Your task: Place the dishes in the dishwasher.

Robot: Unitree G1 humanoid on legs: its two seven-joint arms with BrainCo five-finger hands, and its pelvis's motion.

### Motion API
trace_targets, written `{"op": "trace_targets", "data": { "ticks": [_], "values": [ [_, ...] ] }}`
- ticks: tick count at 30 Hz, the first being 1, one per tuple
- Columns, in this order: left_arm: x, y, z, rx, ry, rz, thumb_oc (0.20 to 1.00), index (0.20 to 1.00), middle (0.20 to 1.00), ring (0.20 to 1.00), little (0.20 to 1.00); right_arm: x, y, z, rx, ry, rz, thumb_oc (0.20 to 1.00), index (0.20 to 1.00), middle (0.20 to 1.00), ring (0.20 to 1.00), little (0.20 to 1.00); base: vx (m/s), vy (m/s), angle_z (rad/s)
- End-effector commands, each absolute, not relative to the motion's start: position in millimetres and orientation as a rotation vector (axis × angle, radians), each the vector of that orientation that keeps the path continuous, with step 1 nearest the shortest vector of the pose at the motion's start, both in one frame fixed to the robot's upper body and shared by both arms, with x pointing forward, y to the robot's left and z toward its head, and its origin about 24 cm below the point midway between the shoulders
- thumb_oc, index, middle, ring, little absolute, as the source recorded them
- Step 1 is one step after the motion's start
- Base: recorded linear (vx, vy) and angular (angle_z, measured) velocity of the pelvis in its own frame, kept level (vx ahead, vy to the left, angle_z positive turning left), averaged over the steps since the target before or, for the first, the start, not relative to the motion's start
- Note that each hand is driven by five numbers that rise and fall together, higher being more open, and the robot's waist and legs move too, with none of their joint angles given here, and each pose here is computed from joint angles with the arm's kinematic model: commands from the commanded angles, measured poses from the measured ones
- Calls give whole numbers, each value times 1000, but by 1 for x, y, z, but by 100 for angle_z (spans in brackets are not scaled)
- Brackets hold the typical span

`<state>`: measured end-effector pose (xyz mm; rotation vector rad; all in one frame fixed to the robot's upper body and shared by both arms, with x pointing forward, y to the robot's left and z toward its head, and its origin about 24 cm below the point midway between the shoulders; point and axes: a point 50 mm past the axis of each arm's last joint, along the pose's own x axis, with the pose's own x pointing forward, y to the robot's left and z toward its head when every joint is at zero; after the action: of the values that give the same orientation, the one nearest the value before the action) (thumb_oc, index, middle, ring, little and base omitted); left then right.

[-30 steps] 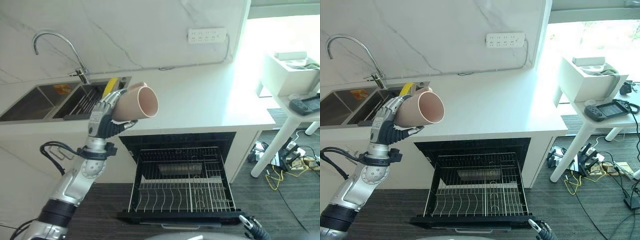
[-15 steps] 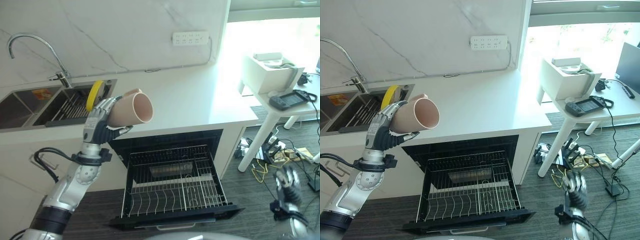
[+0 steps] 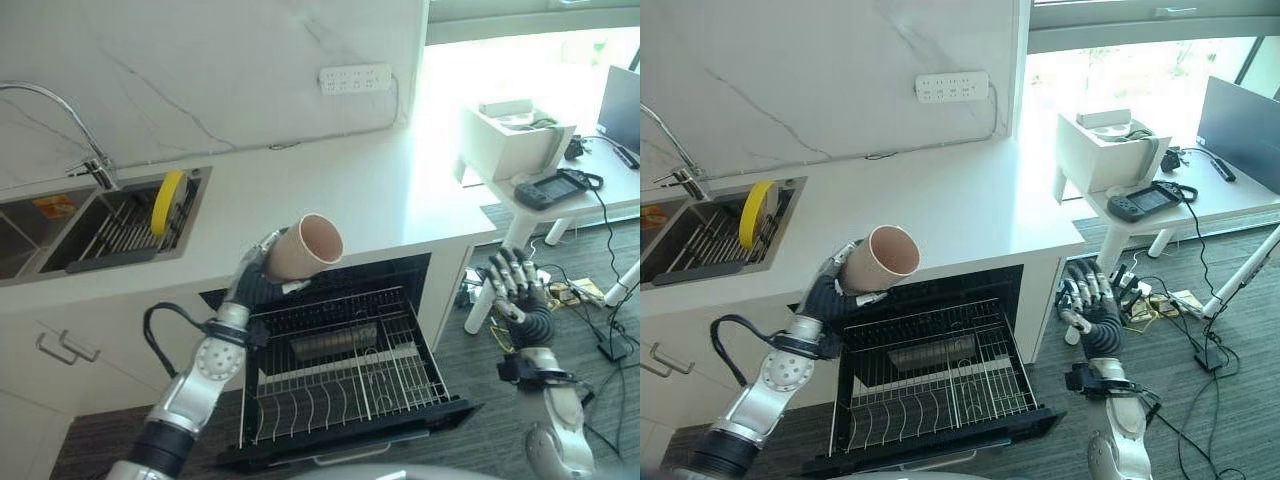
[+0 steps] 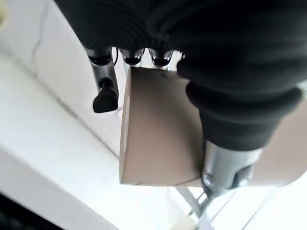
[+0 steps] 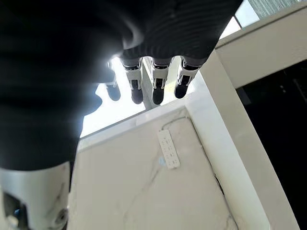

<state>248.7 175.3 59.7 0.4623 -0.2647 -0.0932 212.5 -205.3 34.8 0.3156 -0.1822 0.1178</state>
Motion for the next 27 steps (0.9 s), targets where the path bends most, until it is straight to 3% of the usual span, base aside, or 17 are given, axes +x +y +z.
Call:
{"op": "trace_targets", "data": {
  "ticks": [1, 11, 27],
  "values": [
    [273, 183, 88, 392, -360, -81, 200, 200, 200, 200, 200, 231, -195, 73, 323, -355, 222, 1000, 1000, 1000, 1000, 1000, -14, 2, 3],
    [266, 168, 91, 204, -344, -170, 200, 200, 200, 200, 200, 240, -175, 78, 301, -333, 310, 1000, 1000, 1000, 1000, 1000, -1, -5, 6],
    [268, 154, 96, 487, -420, -162, 200, 200, 200, 200, 200, 246, -135, 88, 325, -217, 558, 1000, 1000, 1000, 1000, 1000, -2, -7, 6]
  ]
}}
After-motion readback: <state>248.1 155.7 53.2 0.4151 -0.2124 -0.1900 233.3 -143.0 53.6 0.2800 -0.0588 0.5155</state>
